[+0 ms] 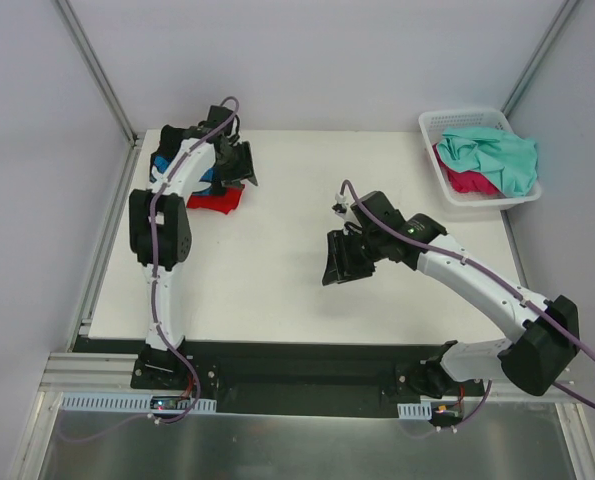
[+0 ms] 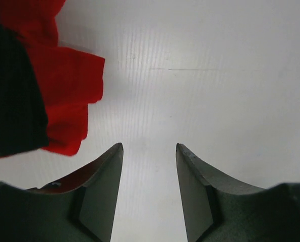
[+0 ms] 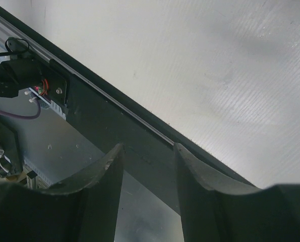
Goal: Fold and stack the t-shirts
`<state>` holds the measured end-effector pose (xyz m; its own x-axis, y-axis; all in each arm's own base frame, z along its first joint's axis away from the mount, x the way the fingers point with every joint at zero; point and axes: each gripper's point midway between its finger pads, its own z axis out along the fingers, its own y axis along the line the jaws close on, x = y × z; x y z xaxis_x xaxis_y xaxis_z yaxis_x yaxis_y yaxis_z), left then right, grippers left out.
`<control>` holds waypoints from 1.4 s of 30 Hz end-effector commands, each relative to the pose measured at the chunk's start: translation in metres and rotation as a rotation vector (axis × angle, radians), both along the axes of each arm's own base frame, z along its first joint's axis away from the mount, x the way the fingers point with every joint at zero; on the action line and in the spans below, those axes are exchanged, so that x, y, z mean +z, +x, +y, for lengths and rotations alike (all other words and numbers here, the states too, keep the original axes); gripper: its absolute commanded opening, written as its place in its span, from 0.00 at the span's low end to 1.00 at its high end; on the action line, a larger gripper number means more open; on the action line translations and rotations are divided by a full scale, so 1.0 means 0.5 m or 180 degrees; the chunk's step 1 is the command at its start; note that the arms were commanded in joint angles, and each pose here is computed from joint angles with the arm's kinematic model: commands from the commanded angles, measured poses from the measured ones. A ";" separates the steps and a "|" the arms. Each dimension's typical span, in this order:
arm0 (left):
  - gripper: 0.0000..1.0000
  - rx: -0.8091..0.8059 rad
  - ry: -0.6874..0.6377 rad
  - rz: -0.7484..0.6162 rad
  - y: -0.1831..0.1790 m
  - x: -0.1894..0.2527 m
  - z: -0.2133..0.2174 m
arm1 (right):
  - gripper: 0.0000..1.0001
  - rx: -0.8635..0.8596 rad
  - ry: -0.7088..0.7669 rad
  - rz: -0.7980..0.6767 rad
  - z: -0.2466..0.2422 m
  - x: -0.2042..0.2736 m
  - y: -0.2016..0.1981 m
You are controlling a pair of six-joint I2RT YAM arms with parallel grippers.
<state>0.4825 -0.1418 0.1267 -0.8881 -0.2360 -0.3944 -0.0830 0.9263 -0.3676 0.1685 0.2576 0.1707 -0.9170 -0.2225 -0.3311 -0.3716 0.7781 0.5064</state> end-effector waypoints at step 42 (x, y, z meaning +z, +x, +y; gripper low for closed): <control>0.44 0.0386 0.0474 0.0424 0.108 -0.158 0.245 | 0.47 -0.0103 -0.0090 -0.0098 -0.059 0.026 -0.038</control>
<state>0.5349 -0.0519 0.0427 -0.9155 -0.2720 -0.2966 -0.1992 0.9467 -0.2533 0.1532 0.2361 0.1788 -0.9144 -0.2123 -0.3446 -0.3663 0.7964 0.4813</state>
